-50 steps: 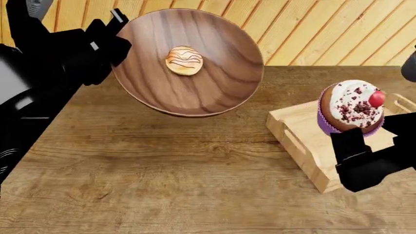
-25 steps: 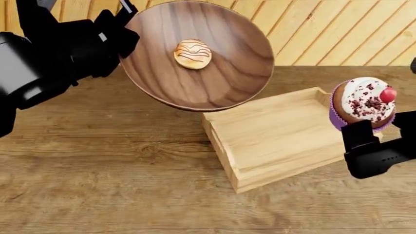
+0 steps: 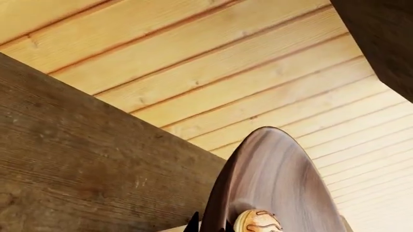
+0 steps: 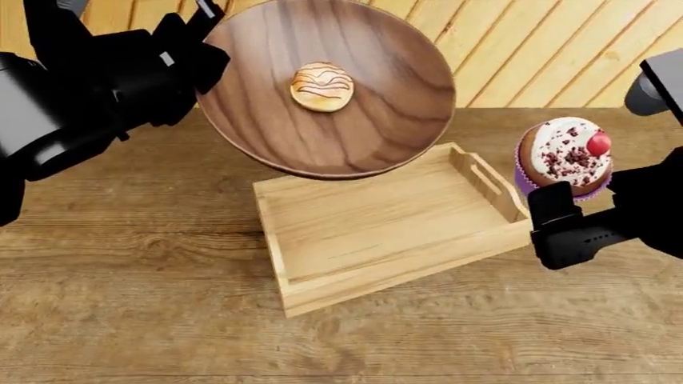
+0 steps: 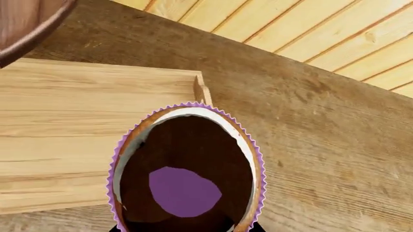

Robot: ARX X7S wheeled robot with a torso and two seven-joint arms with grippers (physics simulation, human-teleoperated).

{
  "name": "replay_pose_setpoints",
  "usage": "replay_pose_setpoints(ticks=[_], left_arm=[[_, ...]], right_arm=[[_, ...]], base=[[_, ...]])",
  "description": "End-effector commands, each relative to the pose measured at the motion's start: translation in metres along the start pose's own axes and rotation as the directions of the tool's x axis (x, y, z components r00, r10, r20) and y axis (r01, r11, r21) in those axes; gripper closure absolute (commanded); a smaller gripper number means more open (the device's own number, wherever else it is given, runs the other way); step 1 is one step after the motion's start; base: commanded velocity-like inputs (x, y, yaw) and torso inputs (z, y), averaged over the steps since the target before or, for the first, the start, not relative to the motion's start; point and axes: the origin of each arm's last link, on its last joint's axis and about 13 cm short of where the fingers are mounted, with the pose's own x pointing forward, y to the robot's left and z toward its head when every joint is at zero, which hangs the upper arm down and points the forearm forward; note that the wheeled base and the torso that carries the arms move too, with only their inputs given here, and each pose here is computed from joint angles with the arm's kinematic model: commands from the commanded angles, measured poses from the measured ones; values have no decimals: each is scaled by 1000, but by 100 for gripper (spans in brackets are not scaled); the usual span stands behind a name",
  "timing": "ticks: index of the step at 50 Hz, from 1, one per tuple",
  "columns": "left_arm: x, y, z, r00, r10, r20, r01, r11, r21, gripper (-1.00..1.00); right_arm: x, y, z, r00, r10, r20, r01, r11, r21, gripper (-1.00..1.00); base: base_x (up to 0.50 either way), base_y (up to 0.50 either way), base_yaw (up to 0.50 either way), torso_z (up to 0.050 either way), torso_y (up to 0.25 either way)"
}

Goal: Pick up the bowl with donut and place it on the tray. Pick up the cupcake and place it on the tray.

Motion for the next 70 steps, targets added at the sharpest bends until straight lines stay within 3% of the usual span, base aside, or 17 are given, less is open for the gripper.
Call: replay_pose_setpoints(ticks=[1, 12, 20, 29, 35, 48, 70], left_arm=[[-4, 1, 5, 1000, -2, 31, 3, 1000, -17, 100], [-4, -1, 5, 1000, -17, 26, 18, 1000, -17, 100], [-23, -14, 1, 996, -88, 17, 89, 992, -89, 100], [-41, -25, -6, 989, -97, -110, 81, 986, -145, 100], [-37, -16, -14, 982, -79, -171, 59, 992, -114, 100], [-39, -2, -30, 985, 16, -173, -32, 995, -92, 100], [-15, 25, -37, 982, 20, -189, -40, 994, -101, 100]], right_arm=[[9, 0, 5, 1000, -4, 28, 3, 1000, 14, 100], [11, -5, 6, 998, -54, 29, 53, 998, 46, 100], [13, -12, 3, 995, -94, 18, 92, 993, 67, 100], [22, -18, -2, 992, -122, 18, 120, 987, 103, 100], [20, -22, -2, 990, -140, 26, 136, 983, 119, 100], [12, -24, -5, 988, -151, 40, 145, 981, 125, 100], [12, -24, -12, 987, -157, 30, 152, 980, 126, 100]], base=[[0, 0, 0, 0, 0], [385, -58, 0, 0, 1], [0, 0, 0, 1, 0], [0, 0, 0, 0, 1], [0, 0, 0, 0, 0], [0, 0, 0, 0, 1], [0, 0, 0, 0, 0]])
